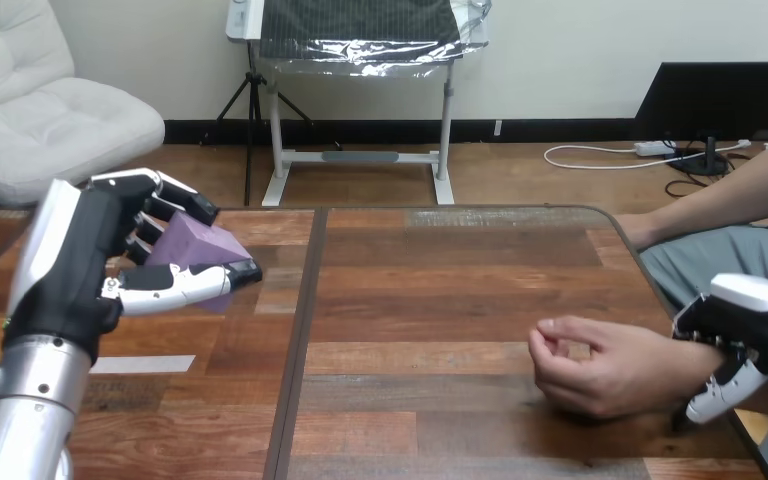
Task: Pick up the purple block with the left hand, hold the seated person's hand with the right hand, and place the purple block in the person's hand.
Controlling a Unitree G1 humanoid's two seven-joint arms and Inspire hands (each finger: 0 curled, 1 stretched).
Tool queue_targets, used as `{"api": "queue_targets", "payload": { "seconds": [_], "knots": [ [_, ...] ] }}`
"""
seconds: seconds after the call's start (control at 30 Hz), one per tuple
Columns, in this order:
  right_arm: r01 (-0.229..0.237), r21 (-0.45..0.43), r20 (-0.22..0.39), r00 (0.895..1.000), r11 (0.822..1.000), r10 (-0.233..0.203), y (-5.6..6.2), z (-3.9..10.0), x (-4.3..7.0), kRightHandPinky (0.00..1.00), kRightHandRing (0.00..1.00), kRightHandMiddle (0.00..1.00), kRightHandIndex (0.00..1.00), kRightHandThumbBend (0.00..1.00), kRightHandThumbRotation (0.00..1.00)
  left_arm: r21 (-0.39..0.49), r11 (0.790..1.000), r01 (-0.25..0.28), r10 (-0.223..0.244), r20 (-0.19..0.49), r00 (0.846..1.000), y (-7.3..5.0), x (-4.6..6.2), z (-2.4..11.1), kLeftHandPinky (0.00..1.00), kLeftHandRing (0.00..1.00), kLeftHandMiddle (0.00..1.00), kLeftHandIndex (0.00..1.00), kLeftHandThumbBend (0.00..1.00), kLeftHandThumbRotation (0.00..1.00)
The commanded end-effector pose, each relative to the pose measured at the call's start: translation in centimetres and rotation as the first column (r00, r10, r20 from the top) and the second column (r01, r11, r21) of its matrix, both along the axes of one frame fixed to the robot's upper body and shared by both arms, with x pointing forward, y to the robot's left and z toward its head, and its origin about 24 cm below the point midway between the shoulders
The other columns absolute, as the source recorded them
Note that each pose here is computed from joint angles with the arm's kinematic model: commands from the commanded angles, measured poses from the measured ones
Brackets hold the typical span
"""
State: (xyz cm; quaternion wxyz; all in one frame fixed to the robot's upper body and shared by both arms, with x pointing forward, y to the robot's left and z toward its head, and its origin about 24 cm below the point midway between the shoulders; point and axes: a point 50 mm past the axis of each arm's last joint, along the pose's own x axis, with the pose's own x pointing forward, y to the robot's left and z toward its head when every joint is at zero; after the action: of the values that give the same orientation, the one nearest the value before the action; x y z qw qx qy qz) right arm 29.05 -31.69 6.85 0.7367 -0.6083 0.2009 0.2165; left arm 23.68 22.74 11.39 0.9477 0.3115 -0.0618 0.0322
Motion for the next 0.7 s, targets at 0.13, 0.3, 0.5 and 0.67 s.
{"api": "queue_targets", "payload": {
  "seconds": [0.13,0.3,0.5,0.67],
  "knots": [
    [0.011,0.045,0.063,0.998,0.999,-0.014,0.6,1.2,1.3,0.28,0.36,0.43,0.52,0.75,0.16,-0.045,0.998,0.042,-0.039,0.068,0.997,-0.9,2.0,1.3,0.27,0.34,0.40,0.43,0.64,0.00],
    [0.001,0.065,0.096,0.995,0.998,-0.007,0.9,1.7,1.6,0.27,0.35,0.42,0.51,0.76,0.14,-0.056,0.997,0.050,-0.046,0.062,0.997,-1.0,2.5,1.0,0.28,0.36,0.40,0.44,0.64,0.00],
    [-0.009,0.088,0.120,0.993,0.996,-0.002,1.2,2.3,1.9,0.27,0.34,0.41,0.50,0.77,0.12,-0.075,0.996,0.057,-0.053,0.052,0.997,-1.1,3.3,0.5,0.29,0.37,0.41,0.44,0.64,0.00],
    [-0.015,0.096,0.123,0.992,0.995,0.003,1.4,2.7,2.2,0.28,0.35,0.42,0.50,0.77,0.13,-0.088,0.994,0.070,-0.066,0.048,0.997,-1.2,3.9,0.1,0.29,0.37,0.41,0.44,0.64,0.00]
  ]
}}
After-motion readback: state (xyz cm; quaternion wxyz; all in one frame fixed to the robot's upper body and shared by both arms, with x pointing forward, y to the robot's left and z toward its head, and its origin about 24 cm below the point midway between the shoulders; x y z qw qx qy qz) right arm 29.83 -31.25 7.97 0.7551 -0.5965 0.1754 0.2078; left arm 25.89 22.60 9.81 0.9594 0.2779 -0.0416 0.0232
